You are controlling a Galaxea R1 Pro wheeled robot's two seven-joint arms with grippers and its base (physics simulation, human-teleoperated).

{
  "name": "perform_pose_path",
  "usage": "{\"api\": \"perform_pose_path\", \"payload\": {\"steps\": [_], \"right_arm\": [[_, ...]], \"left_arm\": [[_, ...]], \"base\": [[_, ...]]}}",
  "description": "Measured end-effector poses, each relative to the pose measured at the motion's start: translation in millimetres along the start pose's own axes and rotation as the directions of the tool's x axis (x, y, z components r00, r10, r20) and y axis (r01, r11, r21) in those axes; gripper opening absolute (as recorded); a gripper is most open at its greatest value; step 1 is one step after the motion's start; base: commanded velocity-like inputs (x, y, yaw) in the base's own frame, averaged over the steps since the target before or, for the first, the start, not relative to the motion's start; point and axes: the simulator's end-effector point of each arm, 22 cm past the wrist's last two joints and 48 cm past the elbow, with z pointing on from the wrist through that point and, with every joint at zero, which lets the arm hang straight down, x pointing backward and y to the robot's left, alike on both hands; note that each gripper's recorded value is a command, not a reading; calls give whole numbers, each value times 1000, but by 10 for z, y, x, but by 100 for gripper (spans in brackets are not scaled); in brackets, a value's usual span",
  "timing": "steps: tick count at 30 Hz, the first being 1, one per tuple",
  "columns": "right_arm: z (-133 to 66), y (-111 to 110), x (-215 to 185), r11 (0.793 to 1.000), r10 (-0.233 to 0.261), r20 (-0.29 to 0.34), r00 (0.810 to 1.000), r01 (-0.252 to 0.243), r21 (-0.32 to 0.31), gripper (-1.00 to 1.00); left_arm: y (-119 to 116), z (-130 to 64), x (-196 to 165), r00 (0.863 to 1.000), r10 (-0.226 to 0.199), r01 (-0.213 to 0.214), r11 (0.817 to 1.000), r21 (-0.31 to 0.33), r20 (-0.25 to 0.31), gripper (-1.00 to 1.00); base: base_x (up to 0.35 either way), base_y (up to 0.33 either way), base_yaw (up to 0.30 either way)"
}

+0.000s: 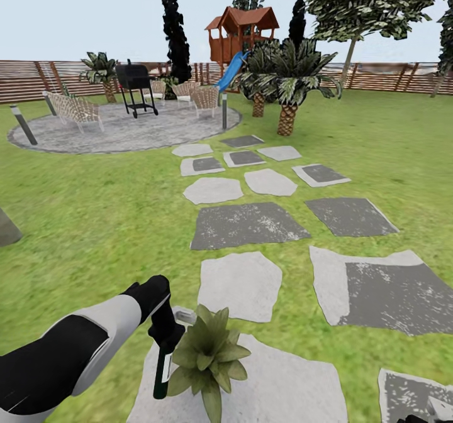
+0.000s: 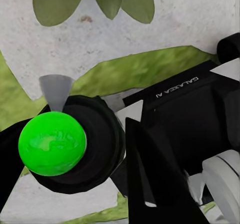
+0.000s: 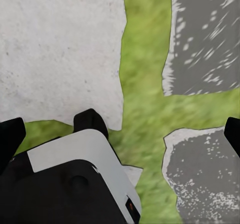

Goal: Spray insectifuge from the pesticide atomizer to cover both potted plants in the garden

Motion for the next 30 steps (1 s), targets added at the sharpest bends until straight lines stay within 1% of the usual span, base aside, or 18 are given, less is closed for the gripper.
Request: {"api": "perform_pose_path", "payload": {"steps": [7,10,14,20,22,24,27,30], "right_arm": [[3,0,2,1000,0,-1,1000,0,1,100],[3,-2,3,1000,0,-1,1000,0,1,100],[6,-5,8,1000,1,-3,1000,-1,1,100],[108,0,33,1000,1,-7,1000,-1,0,100],[136,14,64,1000,1,-17,1000,-2,-5,100],[217,35,122,1000,2,-34,999,-2,-13,100],[265,40,140,1000,2,-38,999,-3,-15,100],[269,43,144,1000,2,-39,999,-3,-16,100]], "left_arm": [[-3,18,11,1000,0,0,1000,1,-3,-100],[-15,81,69,1000,-3,4,1000,7,-14,-100],[-33,112,91,1000,-5,5,1000,14,-17,-100],[-26,199,68,1000,-6,6,1000,19,-13,-100],[-31,199,66,1000,-7,7,1000,21,-12,-100],[-21,235,60,1000,-8,8,1000,21,-11,-100],[-5,274,61,1000,-8,9,1000,20,-12,-100],[-27,411,195,999,-12,13,1000,28,-38,-100]], "base": [[0,0,0],[0,0,0],[0,0,0],[0,0,0],[0,0,0],[0,0,0],[0,0,0],[0,0,0]]}}
